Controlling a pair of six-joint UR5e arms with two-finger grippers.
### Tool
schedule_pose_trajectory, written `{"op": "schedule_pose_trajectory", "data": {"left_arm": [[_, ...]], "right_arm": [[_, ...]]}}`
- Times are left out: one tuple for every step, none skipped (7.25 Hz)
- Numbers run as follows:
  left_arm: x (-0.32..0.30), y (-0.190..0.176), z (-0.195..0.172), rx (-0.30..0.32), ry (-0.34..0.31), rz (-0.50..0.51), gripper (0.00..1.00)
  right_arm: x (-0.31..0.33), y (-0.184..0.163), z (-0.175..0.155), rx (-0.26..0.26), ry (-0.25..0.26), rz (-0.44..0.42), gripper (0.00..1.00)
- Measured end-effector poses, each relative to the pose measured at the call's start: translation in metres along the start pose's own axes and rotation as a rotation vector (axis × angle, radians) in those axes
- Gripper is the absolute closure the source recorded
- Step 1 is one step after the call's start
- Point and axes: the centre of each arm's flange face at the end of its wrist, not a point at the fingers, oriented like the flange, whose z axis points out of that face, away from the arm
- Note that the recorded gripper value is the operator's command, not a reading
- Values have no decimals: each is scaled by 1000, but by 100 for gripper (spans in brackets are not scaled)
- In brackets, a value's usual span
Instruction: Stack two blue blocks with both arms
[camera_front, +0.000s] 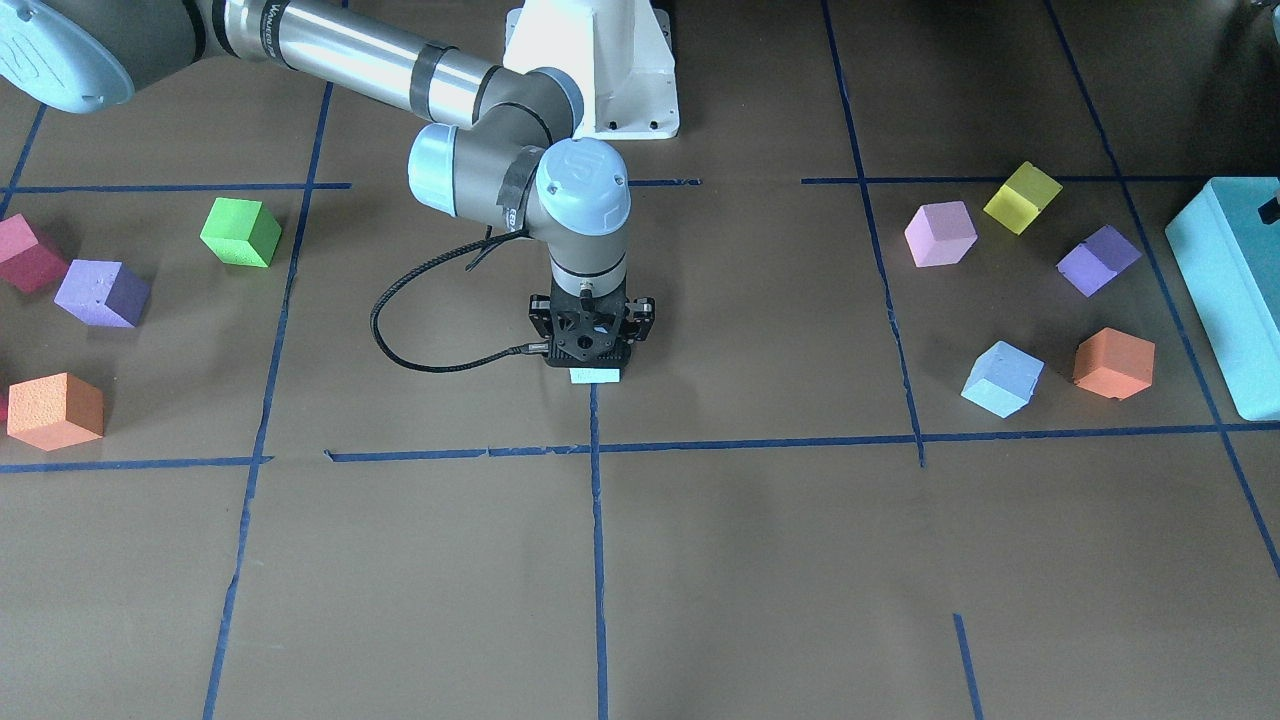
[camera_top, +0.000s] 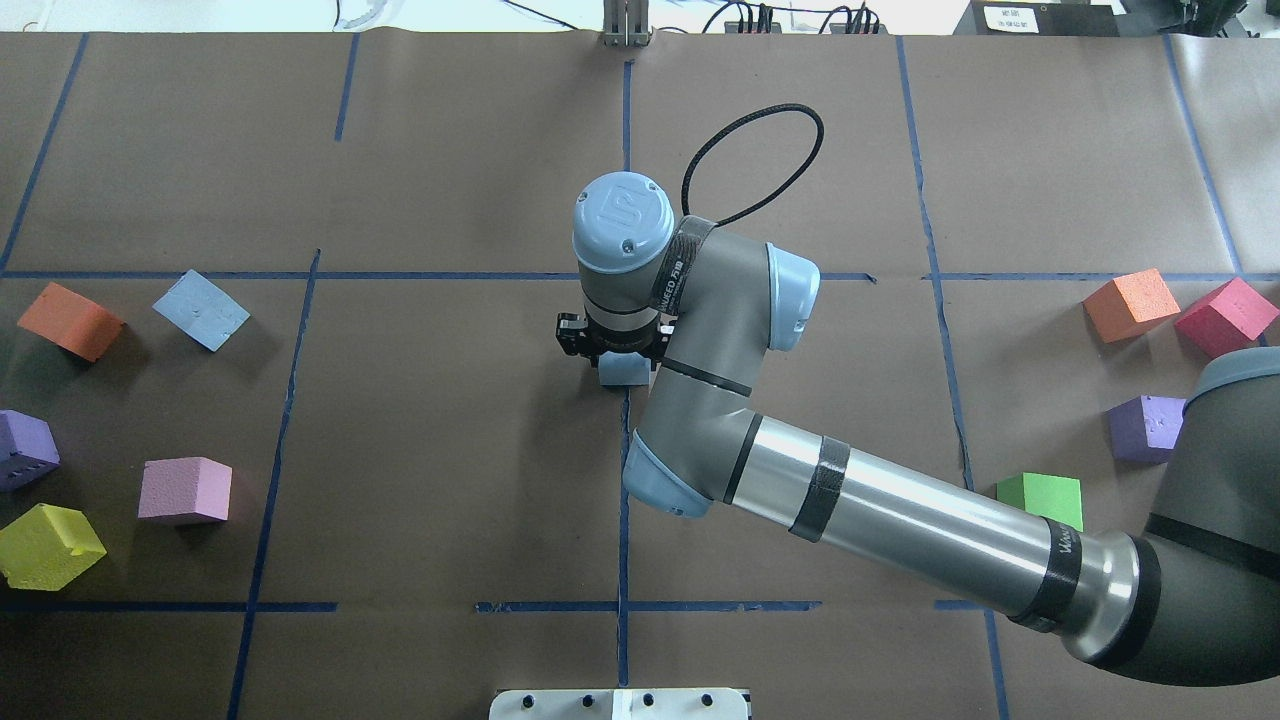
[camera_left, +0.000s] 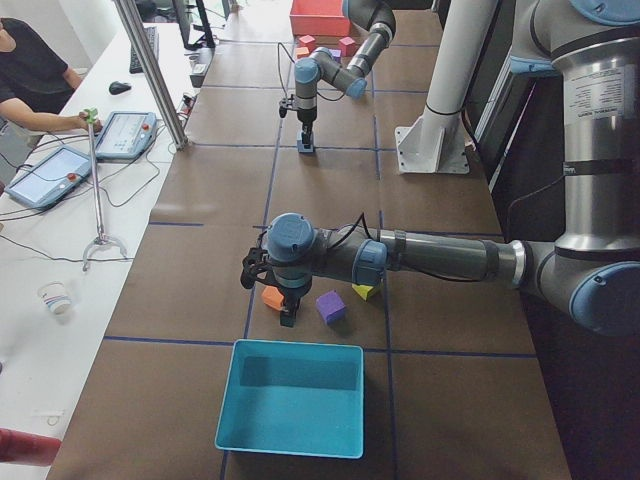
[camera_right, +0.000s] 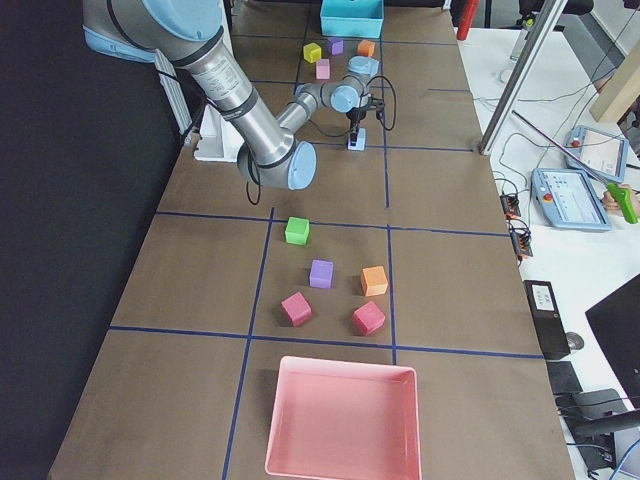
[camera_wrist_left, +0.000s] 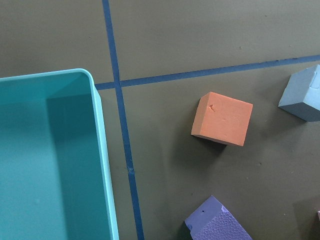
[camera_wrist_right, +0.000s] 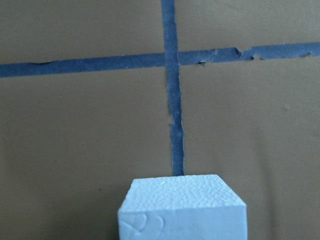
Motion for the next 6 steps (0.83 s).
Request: {"op": "schedule_pose_trajectory", "data": {"left_arm": [[1, 0, 0, 1, 6, 1, 0], [3, 0, 0, 2, 16, 3, 0], [7, -2, -1, 9, 21, 17, 0], [17, -8, 3, 19, 27, 48, 0], [45, -25, 14, 20, 40, 108, 0], [86, -48, 31, 11, 59, 196, 0]], "right_arm": [[-1, -1, -15, 9, -23, -3, 0], [8, -4, -48, 28, -61, -1, 0], [32, -4, -89, 53, -100, 6, 0], [70, -4, -131, 76, -144, 17, 0], [114, -4, -158, 89, -176, 30, 0], [157, -8, -175, 95, -188, 39, 0]]}}
